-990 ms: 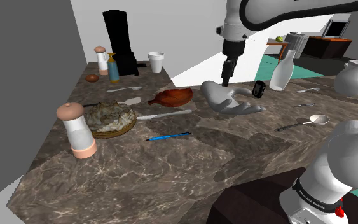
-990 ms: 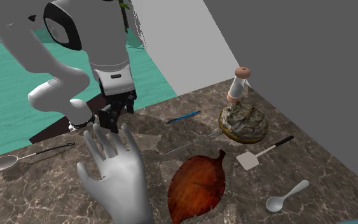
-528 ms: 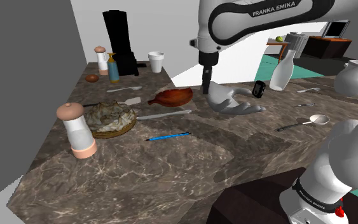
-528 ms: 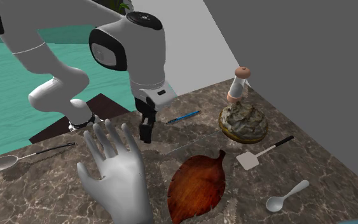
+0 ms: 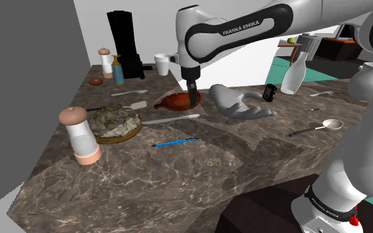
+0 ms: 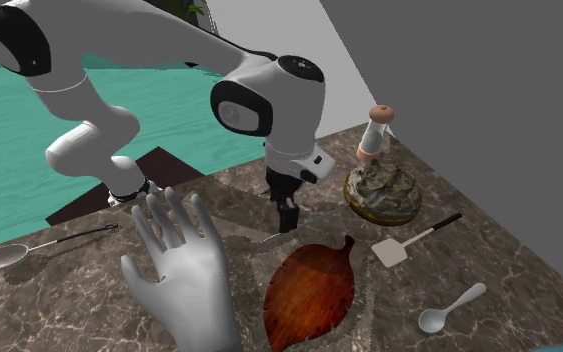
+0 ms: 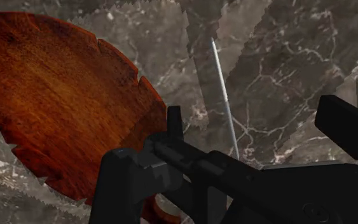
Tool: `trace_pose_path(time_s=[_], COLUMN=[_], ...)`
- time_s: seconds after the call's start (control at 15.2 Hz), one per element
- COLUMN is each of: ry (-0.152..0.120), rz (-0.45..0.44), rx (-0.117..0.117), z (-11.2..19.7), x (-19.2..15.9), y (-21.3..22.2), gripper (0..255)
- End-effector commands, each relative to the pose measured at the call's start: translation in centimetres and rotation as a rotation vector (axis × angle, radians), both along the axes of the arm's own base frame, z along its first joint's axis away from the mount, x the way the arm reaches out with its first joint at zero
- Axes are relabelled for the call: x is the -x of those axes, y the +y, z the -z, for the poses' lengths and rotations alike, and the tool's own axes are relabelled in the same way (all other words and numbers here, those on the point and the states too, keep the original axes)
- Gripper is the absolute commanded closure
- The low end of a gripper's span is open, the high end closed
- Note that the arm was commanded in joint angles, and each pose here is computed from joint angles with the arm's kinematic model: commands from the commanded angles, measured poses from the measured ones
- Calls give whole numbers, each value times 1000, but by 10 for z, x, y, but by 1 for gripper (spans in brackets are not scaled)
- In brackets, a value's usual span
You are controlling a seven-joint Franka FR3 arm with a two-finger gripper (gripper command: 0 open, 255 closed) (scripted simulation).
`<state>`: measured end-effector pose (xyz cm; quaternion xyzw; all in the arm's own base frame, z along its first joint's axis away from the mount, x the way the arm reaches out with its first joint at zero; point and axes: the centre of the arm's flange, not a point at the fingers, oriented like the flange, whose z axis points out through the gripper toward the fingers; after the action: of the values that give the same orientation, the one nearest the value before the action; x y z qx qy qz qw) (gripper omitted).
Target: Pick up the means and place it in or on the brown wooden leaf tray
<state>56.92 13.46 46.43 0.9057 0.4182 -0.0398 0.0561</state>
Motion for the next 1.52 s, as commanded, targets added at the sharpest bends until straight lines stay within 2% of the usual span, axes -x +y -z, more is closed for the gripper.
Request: trace_pose_path(time_s=[0.0,0.26,0.79,1.25,1.32,1.45], ry=[13,36,36,36,36,36], rz=[-74,-201,-201,-201,-201,-201], rx=[-1,-1,-1,-1,-1,-1], z=[14,38,78,78,78,78], x=[-13,-33,-32,-32,-32,-32], y=[18,54,48,48,48,48], gripper=[0,0,0,0,255,255])
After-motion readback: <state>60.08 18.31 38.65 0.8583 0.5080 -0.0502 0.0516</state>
